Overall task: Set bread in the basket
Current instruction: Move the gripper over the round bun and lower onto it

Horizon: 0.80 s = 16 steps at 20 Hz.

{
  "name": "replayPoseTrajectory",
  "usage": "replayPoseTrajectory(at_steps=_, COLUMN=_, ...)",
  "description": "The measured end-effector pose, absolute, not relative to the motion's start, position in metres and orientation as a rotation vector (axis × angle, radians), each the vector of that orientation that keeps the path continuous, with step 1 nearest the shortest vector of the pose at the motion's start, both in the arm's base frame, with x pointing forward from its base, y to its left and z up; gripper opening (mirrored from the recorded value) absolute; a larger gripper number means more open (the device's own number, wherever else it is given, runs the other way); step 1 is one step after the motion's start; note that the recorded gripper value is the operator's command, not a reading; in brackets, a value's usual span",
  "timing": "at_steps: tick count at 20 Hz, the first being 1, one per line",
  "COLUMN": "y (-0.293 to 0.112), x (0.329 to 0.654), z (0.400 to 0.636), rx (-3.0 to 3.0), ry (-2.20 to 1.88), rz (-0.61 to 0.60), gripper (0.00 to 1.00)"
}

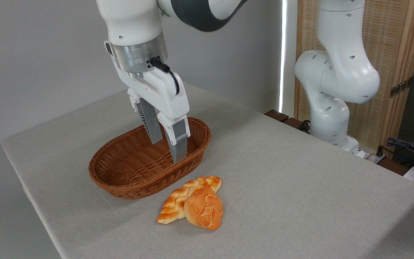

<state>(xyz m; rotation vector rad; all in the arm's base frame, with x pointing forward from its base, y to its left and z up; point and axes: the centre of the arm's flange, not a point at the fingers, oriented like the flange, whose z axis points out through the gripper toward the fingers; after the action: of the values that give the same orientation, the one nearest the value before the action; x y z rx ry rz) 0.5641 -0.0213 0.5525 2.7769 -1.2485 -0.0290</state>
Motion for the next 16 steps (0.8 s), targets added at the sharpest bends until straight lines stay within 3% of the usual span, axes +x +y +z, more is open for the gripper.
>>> replayPoseTrajectory(at_steps=6, y=0.045, x=0.564, z=0.536, rx=2.764, ry=-1.332, rz=-0.015, gripper=1.00)
replayPoseTrajectory(at_steps=9, y=0.085, x=0.556, z=0.521, rx=2.780, ry=-1.351, rz=-0.080, gripper=1.00)
replayPoseTrajectory(at_steps=13, y=0.089, x=0.548, z=0.470, rx=2.770, ry=-1.362, rz=-0.151, gripper=1.00)
replayPoseTrajectory(at_steps=16, y=0.081, x=0.547, z=0.452, rx=2.762, ry=-1.383, rz=-0.147, gripper=1.00)
